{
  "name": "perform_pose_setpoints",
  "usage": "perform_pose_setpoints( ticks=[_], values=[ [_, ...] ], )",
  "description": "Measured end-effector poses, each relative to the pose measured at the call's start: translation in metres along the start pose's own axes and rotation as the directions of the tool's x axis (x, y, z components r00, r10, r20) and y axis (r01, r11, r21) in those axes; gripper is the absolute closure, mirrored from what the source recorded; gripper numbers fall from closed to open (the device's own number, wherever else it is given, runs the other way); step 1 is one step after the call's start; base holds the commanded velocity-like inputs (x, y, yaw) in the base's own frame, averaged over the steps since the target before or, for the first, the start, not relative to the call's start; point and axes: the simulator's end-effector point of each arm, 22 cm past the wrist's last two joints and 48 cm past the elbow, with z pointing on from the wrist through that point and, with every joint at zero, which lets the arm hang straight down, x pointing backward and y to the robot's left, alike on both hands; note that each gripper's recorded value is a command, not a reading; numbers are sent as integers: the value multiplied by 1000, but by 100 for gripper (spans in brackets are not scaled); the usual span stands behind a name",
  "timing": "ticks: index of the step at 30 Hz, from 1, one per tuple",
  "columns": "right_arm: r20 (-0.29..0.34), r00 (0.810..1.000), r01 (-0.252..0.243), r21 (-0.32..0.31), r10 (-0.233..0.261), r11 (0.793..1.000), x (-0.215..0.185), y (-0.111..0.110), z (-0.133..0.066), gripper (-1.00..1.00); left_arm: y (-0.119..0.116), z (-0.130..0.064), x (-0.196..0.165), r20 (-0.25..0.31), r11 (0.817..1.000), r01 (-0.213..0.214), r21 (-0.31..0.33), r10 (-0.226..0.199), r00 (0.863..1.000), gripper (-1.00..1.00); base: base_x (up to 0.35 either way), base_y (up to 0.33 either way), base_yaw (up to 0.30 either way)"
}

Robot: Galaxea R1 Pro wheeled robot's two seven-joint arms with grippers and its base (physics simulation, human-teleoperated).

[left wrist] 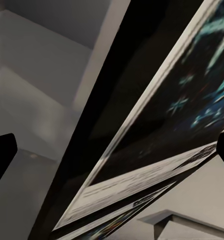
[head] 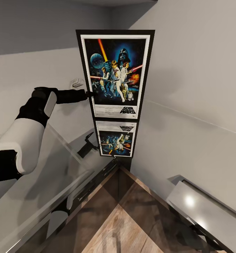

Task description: Pick up the poster from the kitchen countertop and hang it on one of the wall nails in the kitchen.

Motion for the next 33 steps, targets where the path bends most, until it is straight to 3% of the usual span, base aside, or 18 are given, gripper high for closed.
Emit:
perform_pose_setpoints(
  ticks=[33],
  values=[
    [0, 1000, 0, 0, 0, 1000, 0, 0, 0, -100, -6, 4, 2, -4, 1000, 2, 11, -2, 1000, -100, 0, 0, 0]
  ],
)
